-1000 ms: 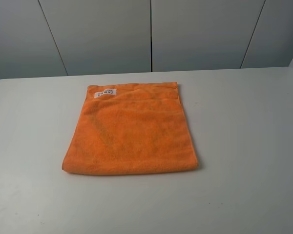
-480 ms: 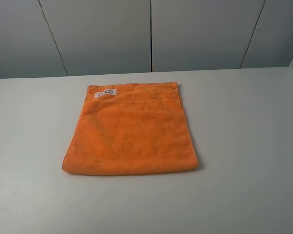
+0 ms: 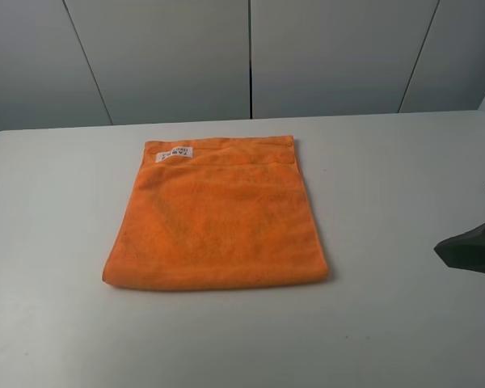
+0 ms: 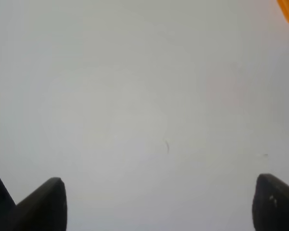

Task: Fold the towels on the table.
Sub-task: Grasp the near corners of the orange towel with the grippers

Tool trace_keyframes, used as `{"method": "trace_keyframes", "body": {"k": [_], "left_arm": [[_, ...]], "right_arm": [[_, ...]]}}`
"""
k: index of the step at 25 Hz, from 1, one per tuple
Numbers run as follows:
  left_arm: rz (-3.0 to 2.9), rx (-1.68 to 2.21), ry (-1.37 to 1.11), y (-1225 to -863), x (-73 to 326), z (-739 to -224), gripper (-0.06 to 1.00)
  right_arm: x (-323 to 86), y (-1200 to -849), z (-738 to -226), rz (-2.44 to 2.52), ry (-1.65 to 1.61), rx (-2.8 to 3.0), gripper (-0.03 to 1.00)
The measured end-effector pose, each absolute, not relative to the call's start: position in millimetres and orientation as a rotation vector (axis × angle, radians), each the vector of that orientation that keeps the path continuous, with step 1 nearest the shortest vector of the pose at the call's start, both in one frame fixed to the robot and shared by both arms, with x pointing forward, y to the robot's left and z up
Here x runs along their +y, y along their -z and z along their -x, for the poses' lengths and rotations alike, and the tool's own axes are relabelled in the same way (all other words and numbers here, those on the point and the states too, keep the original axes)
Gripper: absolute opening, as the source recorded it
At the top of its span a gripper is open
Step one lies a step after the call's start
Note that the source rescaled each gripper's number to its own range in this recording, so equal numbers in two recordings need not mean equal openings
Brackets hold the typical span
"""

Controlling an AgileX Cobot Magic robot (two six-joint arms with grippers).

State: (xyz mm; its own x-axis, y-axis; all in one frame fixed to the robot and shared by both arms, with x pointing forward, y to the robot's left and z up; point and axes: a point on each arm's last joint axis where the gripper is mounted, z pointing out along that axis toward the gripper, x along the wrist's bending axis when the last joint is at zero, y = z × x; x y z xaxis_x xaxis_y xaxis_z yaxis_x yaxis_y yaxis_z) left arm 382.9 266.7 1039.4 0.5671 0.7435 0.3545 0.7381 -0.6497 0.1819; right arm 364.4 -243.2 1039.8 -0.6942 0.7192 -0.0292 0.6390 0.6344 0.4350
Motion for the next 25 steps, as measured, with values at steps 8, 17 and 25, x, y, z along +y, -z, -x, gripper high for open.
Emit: {"method": "trace_keyframes", "body": {"k": [8, 17, 25], "left_arm": [[-3.164, 0.699, -0.48, -997.1, 210.9, -401.2, 1.0], [-3.187, 0.445, -0.42, -967.2, 188.4, -419.3, 1.0], [-3.265, 0.246, -0.323, -940.9, 179.8, -428.0, 1.0]], "right_arm": [[-189.7, -993.5, -382.6, -0.589, -0.319, 2.987, 1.0], [-134.8, -963.4, -377.5, -0.013, -0.071, 3.049, 1.0], [-100.4, -947.4, -401.4, 0.244, 0.124, 2.98, 1.0]]}}
